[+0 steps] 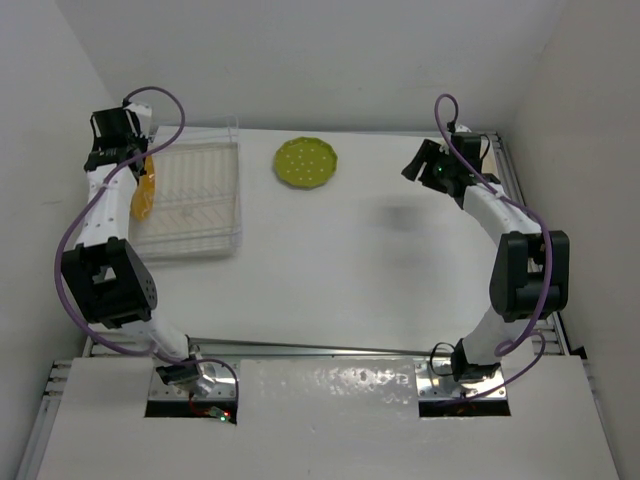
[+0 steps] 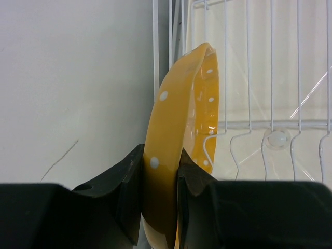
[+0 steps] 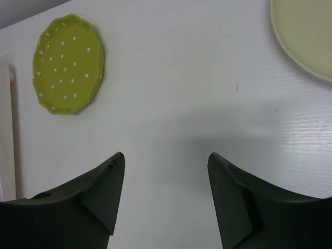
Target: Unload the plates from the dish rack
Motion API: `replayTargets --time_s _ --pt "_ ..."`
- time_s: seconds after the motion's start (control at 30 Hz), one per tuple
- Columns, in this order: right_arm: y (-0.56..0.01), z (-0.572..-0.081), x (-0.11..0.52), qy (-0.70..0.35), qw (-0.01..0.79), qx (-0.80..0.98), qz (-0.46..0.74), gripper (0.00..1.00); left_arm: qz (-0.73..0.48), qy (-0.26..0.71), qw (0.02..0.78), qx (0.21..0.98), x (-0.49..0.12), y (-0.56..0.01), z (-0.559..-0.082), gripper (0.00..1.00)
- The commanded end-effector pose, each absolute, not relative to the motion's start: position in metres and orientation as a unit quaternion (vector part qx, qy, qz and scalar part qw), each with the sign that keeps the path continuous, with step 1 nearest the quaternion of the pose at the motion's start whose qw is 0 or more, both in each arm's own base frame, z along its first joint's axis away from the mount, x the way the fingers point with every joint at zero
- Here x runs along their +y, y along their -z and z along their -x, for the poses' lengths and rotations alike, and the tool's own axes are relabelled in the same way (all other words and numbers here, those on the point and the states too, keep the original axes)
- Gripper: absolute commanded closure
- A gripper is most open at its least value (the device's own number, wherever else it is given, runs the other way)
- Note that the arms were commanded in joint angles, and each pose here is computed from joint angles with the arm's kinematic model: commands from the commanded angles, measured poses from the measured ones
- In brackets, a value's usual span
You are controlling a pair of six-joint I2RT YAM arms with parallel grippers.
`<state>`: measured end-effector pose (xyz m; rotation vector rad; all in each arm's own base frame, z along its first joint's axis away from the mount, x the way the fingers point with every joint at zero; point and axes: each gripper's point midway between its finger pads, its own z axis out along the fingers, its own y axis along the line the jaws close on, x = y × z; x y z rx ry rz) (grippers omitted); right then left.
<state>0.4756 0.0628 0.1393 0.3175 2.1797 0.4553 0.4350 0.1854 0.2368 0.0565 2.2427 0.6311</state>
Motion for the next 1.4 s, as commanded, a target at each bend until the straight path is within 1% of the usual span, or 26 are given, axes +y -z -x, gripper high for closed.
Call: replayTargets --time_s 0.0,0.13,0.27,0.37,0.5,0.67,0.77,0.87,1.17,1.37 --pt "-0.18 -0.483 0.063 -0.184 0.476 0.853 -0.113 0.35 0.048 -0.344 0.524 0.778 0.216 -0.353 -0.454 1.0" --pt "-0.183 -0.484 0.064 -0.189 0.478 0.85 -0.114 0.35 0.055 -0.368 0.533 0.76 0.223 -0.371 -0.453 1.0" --pt "-0.188 -0.486 0.065 -0.191 0.482 0.848 -0.113 0.35 0.054 -0.384 0.524 0.758 0.23 -0.37 -0.455 1.0" --pt "-0.189 -0.486 0.064 -0.189 0.482 0.848 -0.112 0.35 0.056 -0.379 0.521 0.762 0.232 -0.368 -0.457 1.0" --pt "-0.188 -0.485 0.064 -0.186 0.481 0.849 -0.11 0.35 0.057 -0.357 0.544 0.757 0.224 -0.382 -0.457 1.0" --pt "-0.188 -0.484 0.064 -0.187 0.481 0.85 -0.108 0.35 0.067 -0.349 0.514 0.781 0.239 -0.347 -0.459 1.0" --pt "-0.188 -0.483 0.062 -0.183 0.481 0.851 -0.105 0.35 0.087 -0.318 0.512 0.793 0.242 -0.334 -0.462 1.0" --pt "-0.189 -0.482 0.063 -0.182 0.482 0.851 -0.103 0.35 0.107 -0.299 0.513 0.797 0.247 -0.334 -0.463 1.0" --pt "-0.193 -0.483 0.063 -0.182 0.486 0.849 -0.098 0.35 0.157 -0.309 0.498 0.795 0.269 -0.329 -0.444 1.0" --pt "-0.198 -0.486 0.064 -0.184 0.489 0.847 -0.099 0.35 0.169 -0.284 0.518 0.789 0.273 -0.332 -0.439 1.0"
